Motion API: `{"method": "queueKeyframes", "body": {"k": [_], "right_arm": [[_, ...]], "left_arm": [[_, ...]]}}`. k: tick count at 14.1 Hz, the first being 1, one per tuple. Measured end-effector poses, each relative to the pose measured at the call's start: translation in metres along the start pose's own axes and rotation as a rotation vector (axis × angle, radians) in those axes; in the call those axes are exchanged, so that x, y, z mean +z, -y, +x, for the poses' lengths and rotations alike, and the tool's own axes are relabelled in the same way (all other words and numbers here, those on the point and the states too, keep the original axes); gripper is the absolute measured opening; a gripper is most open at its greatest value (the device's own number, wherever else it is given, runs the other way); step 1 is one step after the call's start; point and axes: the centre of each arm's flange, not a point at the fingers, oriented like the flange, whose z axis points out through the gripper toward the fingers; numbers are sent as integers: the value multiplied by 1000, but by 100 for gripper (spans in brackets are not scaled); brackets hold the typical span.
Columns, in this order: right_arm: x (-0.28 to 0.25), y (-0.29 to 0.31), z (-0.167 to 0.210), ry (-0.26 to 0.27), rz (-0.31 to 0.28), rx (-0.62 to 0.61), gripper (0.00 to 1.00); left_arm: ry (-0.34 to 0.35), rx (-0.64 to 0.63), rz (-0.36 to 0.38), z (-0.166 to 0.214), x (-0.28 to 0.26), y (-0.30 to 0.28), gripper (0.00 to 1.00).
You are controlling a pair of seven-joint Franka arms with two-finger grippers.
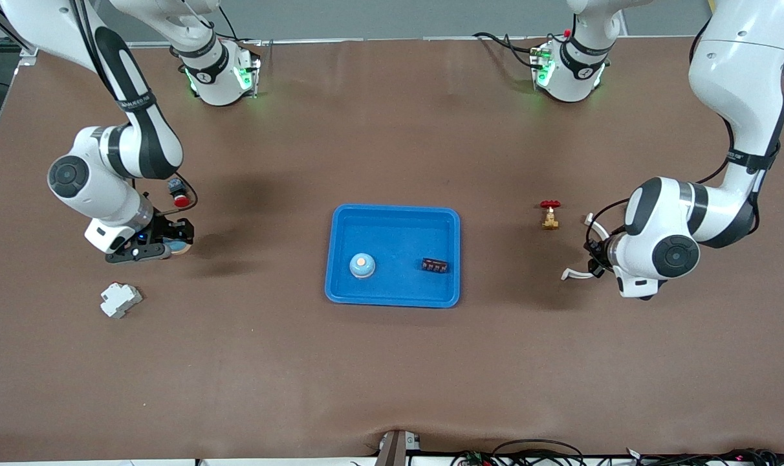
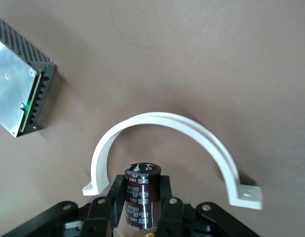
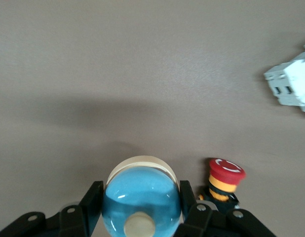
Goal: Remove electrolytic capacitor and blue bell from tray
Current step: 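Set the capacitor by the white clamp while the right gripper sets the bell down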
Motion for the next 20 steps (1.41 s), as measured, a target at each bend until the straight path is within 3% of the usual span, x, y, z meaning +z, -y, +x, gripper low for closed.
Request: {"method": "queueKeyframes", "body": {"k": [8, 9, 13, 15, 17, 20], "right_arm": [[61, 4, -2, -6, 0, -6, 67], [60, 4, -1, -8, -1, -6, 67], [61, 4, 0, -16, -2, -5, 67], [61, 4, 0, -18, -2, -5, 82], [61, 4, 1, -20, -2, -6, 100], [50, 10, 10, 17, 9, 1, 100]], "left_arm": [[5, -31, 21, -25, 19, -8, 36], [5, -31, 20, -25, 19, -8, 41], [-11, -53, -19, -16, 3, -12, 81], [-34, -85, -63, -18, -22, -24, 99], [-61, -138, -113, -36, -52, -44, 100], [-17, -187, -186, -75, -86, -72, 100]]}}
